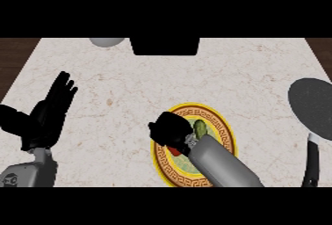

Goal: Pick the bell pepper from the plate and place it in the pan

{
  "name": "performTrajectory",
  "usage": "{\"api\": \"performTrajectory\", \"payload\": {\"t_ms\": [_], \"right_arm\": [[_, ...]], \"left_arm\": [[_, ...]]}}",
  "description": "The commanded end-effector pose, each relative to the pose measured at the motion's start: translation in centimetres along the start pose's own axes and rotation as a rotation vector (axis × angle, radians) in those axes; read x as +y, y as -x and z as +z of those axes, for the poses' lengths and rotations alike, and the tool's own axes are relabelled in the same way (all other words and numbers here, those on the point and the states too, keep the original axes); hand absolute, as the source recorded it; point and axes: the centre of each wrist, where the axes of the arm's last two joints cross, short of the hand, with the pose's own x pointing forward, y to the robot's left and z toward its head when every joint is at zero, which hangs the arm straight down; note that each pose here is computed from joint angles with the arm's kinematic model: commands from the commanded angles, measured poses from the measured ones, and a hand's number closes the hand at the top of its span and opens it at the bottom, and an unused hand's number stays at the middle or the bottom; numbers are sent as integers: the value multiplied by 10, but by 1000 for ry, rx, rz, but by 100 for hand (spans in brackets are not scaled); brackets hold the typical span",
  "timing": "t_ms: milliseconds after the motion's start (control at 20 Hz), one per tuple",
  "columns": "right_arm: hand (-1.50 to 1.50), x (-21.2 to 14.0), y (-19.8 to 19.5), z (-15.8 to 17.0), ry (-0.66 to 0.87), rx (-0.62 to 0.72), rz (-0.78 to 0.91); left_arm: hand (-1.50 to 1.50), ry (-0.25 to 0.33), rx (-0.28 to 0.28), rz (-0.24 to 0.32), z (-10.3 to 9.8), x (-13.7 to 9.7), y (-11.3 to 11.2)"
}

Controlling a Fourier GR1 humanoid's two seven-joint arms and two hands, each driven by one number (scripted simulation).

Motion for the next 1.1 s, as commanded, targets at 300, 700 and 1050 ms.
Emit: {"api": "performTrajectory", "payload": {"t_ms": [300,700,1050], "right_arm": [[150,3,126,91,218,1014,-353],[150,-102,144,114,557,1596,-144],[150,-153,150,134,616,1705,-162]], "left_arm": [[0,-104,17,-4,3,16,1],[0,-17,9,-20,-8,4,-6],[0,1,-2,5,3,-9,-4]]}}
